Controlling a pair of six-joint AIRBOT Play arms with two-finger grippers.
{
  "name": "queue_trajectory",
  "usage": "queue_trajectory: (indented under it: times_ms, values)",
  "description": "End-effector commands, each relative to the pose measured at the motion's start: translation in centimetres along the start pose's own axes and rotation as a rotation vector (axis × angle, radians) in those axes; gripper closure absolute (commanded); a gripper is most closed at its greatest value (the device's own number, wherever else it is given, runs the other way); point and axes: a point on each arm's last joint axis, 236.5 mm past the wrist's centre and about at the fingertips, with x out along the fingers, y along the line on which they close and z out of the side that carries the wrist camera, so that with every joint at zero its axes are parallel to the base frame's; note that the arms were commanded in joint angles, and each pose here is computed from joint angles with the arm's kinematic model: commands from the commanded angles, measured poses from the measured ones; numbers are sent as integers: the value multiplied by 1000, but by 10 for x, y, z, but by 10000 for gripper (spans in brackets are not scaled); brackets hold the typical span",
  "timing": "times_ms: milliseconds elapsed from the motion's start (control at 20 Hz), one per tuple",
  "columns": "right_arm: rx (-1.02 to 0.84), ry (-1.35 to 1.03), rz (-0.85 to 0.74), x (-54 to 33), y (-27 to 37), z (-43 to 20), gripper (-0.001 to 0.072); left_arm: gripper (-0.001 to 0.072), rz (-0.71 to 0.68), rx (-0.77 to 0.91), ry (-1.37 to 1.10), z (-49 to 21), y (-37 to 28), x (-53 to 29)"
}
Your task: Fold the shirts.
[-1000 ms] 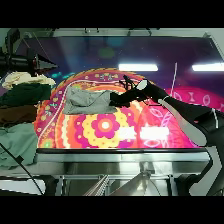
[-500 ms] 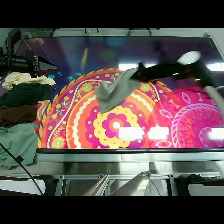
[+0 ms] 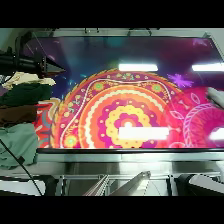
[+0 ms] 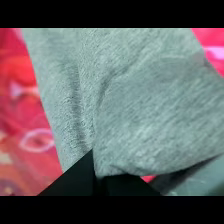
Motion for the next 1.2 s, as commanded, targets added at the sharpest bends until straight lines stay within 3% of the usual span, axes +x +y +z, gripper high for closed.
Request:
queue_trajectory:
  times_ms: [0, 200, 350, 400, 450, 500, 650, 700, 750, 800, 1000, 1150]
  values:
    - [234, 68, -215, 8, -151, -34, 705, 691, -22, 33, 66, -10, -17, 26]
    - [471, 127, -289, 24, -251, -92, 704, 691, -54, 71, 146, -26, -38, 56]
    - [534, 87, -276, 20, -279, -98, 687, 691, -63, 91, 167, -30, -48, 71]
    - [553, 73, -270, 18, -281, -97, 528, 691, -61, 95, 161, -29, -49, 75]
    - [554, 70, -274, 16, -283, -97, 217, 691, -57, 98, 148, -26, -50, 78]
    - [546, 68, -275, 13, -281, -94, 82, 691, -51, 99, 132, -22, -49, 79]
    - [546, 114, -254, -5, -255, -87, 94, 691, -27, 97, 61, -5, -44, 80]
    - [533, 117, -225, -12, -236, -79, 242, 691, -25, 94, 49, -2, -42, 78]
    - [493, 95, -170, -17, -210, -67, 572, 690, -32, 89, 34, 1, -43, 75]
    - [414, 41, -94, -22, -175, -48, 703, 691, -49, 87, 5, 9, -46, 71]
    - [124, -130, 135, -40, -23, -11, 703, 690, -51, 184, -19, 22, -69, 30]
    - [-145, -49, 230, -30, 80, -61, 702, 691, -64, 192, 55, 3, -70, 3]
